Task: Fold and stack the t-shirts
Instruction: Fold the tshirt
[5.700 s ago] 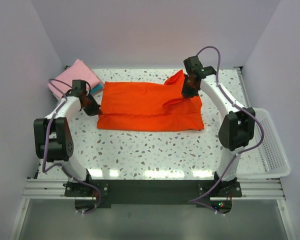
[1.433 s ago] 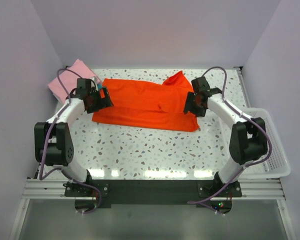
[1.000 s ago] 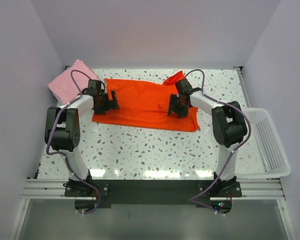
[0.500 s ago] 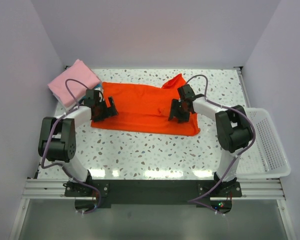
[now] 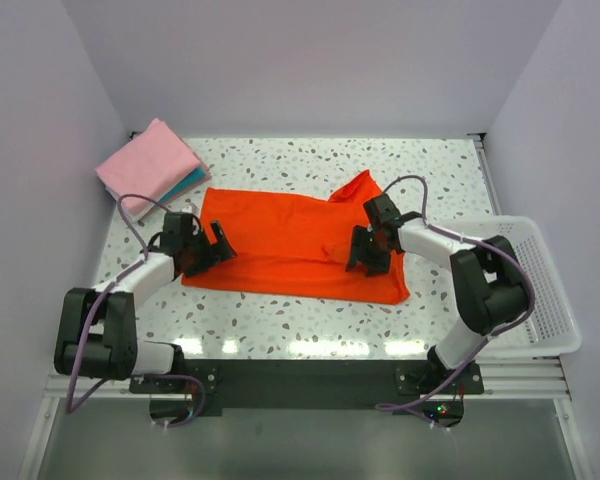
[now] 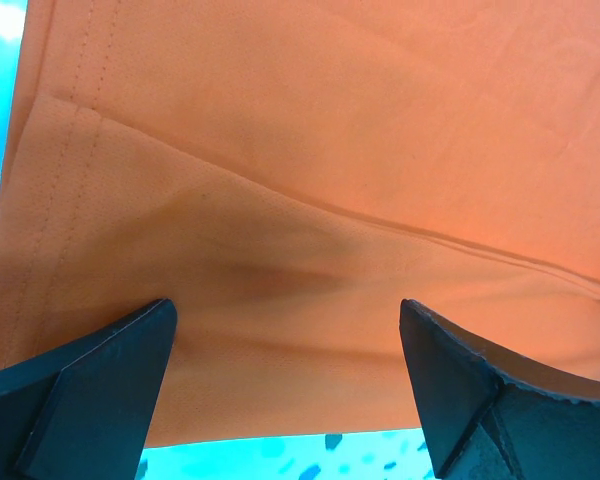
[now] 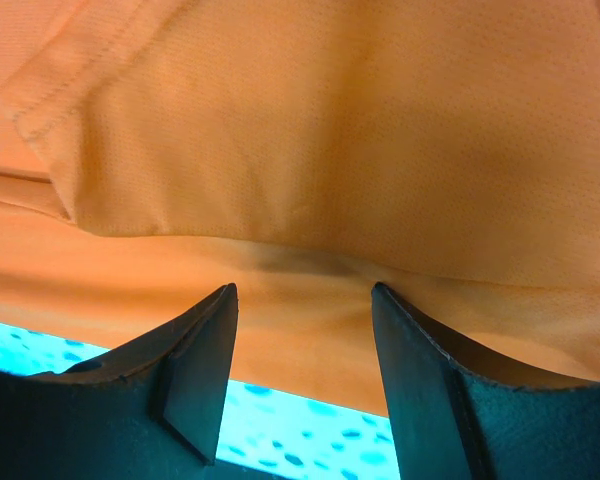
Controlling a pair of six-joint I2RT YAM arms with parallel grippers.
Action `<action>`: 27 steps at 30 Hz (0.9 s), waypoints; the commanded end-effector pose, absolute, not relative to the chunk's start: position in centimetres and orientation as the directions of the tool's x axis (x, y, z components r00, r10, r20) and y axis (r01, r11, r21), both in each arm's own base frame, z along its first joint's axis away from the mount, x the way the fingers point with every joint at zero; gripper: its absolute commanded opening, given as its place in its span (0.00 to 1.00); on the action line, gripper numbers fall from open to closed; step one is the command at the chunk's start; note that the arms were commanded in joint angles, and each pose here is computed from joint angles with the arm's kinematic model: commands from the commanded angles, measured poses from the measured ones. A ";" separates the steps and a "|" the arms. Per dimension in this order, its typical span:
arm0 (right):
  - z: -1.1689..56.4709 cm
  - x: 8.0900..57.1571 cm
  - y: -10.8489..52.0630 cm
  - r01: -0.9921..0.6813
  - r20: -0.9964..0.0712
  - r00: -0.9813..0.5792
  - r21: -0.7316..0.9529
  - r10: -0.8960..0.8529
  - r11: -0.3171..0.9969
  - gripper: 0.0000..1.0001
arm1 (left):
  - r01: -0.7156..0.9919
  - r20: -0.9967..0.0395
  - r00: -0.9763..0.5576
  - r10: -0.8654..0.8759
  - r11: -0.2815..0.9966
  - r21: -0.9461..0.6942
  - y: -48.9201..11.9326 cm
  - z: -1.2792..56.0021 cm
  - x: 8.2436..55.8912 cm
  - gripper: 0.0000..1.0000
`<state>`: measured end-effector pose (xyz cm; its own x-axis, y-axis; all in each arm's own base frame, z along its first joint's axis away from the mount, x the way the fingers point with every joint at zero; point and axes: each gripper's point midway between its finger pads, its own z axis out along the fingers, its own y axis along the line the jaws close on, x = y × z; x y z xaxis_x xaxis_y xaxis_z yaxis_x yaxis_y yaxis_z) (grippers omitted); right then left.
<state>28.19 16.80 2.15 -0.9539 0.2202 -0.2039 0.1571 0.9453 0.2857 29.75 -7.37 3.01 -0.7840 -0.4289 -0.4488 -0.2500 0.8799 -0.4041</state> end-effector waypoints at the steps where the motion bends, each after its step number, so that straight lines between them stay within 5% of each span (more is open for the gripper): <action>1: 1.5 24.3 14.4 0.205 -0.136 -0.963 0.187 0.232 0.961 0.60 | -0.353 -0.319 -0.828 -0.461 0.871 -0.341 -6.7 0.5 24.3 0.99; 8: 4.7 24.5 14.3 0.184 -0.196 -0.954 0.212 0.226 0.960 0.61 | -0.336 -0.355 -0.810 -0.467 0.865 -0.372 -6.8 2.6 23.6 0.99; 15: 8.2 28.3 16.2 0.129 -0.279 -0.937 0.279 0.209 0.952 0.61 | -0.278 -0.453 -0.763 -0.461 0.867 -0.414 -7.1 7.0 27.9 1.00; 27: 4.8 33.0 19.5 0.084 -0.231 -0.959 0.311 0.161 0.947 0.61 | -0.243 -0.464 -0.783 -0.414 0.890 -0.385 -7.4 5.9 33.3 1.00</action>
